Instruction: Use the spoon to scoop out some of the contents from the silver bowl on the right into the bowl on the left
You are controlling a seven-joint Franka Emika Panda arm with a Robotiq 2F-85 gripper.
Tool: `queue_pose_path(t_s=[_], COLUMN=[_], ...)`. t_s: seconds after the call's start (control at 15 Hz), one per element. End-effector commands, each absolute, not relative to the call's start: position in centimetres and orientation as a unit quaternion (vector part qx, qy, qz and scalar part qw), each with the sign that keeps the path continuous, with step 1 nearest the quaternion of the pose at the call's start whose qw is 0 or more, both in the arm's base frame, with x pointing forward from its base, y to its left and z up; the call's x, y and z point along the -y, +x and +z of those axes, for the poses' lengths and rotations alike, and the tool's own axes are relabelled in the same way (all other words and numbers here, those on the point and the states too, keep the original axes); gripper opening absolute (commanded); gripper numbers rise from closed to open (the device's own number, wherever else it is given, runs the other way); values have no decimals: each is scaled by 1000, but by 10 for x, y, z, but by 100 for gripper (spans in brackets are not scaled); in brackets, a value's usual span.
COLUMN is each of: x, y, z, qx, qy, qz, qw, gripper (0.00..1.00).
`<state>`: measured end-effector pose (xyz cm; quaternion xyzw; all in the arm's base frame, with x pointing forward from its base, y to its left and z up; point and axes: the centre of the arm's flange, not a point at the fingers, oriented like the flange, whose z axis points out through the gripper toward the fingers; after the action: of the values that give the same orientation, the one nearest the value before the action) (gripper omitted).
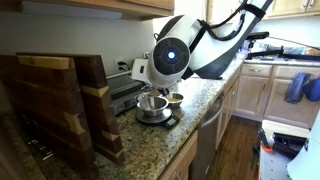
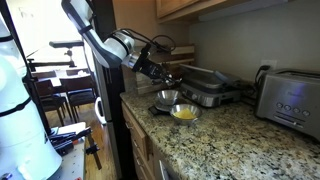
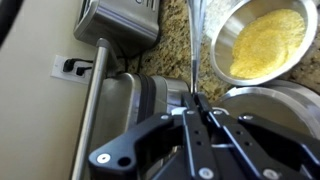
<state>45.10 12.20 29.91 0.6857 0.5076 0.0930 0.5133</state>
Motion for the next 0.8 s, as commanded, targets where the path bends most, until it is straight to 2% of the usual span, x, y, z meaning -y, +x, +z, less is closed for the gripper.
queue_pose_path(t_s=[0.0, 0.53, 0.73], x=[-146, -172, -176], y=[438, 420, 412], z=[324, 324, 321], qx=[-508, -483, -456], qy=[704, 737, 772], qz=[74, 2, -37], qw=[491, 472, 440], gripper=[3, 3, 3])
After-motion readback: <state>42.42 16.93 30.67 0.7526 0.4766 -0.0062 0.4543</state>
